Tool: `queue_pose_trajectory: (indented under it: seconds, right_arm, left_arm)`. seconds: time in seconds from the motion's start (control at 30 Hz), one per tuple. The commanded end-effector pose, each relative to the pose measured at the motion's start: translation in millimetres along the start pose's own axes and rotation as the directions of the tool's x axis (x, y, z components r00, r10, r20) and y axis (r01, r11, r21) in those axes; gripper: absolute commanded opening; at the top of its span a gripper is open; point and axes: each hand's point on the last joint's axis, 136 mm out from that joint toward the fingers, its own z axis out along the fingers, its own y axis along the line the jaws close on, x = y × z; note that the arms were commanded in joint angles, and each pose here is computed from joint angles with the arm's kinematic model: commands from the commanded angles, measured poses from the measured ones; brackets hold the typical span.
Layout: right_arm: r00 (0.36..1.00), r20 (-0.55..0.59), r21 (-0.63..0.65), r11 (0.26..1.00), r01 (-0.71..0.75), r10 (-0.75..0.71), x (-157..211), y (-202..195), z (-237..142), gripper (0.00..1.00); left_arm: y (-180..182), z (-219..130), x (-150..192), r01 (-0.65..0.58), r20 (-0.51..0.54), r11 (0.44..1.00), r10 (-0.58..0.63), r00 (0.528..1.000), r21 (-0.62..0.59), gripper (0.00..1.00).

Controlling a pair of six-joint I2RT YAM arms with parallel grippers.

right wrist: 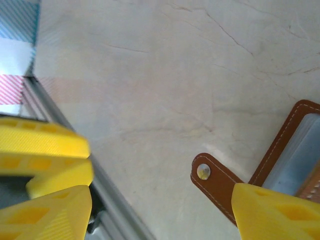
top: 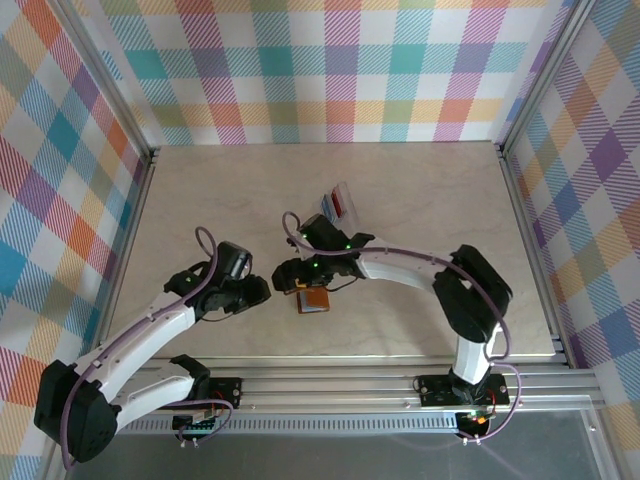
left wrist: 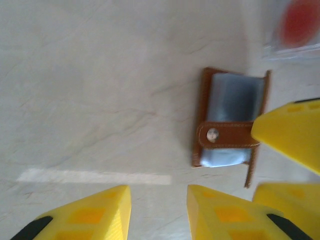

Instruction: Put the credit cards into the card holder

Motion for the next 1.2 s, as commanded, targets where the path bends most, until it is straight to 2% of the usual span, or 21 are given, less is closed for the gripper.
queue_pose_trajectory:
  seconds: [0.0, 0.1, 0.17, 0.37, 0.5, 0.63, 0.77, 0.93, 1.17]
  right_arm:
    - [1.0, 0.017, 0.003, 1.0, -0.003, 0.003, 4.8, -4.0, -35.3, 0.76]
    - [0.996, 0.082, 0.022, 0.999, -0.033, 0.031, 4.0, -17.6, -61.2, 0.78]
    - [0.991, 0.119, 0.067, 0.995, -0.071, 0.062, 8.1, -35.6, -75.4, 0.75]
    - [0.975, 0.188, 0.143, 0.978, -0.149, 0.121, 31.3, -73.6, -100.1, 0.52]
    - [0.971, 0.185, 0.149, 0.972, -0.181, 0.152, 44.8, -88.9, -99.2, 0.54]
    - [0.972, 0.173, 0.148, 0.971, -0.187, 0.16, 52.9, -97.2, -91.8, 0.6]
    - [0.98, 0.124, 0.085, 0.982, -0.167, 0.156, 54.9, -93.9, -74.8, 0.68]
    - [0.985, 0.102, 0.036, 0.989, -0.145, 0.141, 48.0, -90.7, -54.3, 0.69]
    - [0.994, 0.028, -0.021, 0.994, -0.104, 0.104, 42.8, -80.7, -20.0, 0.68]
  left_arm:
    - [-26.4, -7.6, -5.6, -0.063, -0.018, 0.997, 0.063, 0.998, 0.04, 0.36]
    - [-49.5, -1.8, -8.3, -0.104, -0.038, 0.993, 0.105, 0.994, 0.049, 0.34]
    - [-65.8, 0.2, -13.0, -0.131, -0.027, 0.99, 0.132, 0.991, 0.051, 0.34]
    - [-113.5, 22.4, -13.7, -0.235, -0.071, 0.971, 0.237, 0.969, 0.037, 0.31]
    - [-123.8, 57.2, -4.2, -0.278, -0.152, 0.96, 0.274, 0.95, -0.01, 0.25]
    - [-93.9, 81.2, 0.8, -0.292, -0.186, 0.948, 0.267, 0.946, -0.125, 0.22]
    - [-59.2, 91.2, 8.3, -0.296, -0.203, 0.931, 0.254, 0.946, -0.215, 0.21]
    - [-19.7, 98.8, 16.2, -0.276, -0.222, 0.92, 0.218, 0.95, -0.277, 0.21]
    - [14.8, 112.0, 30.5, -0.244, -0.255, 0.922, 0.168, 0.952, -0.301, 0.21]
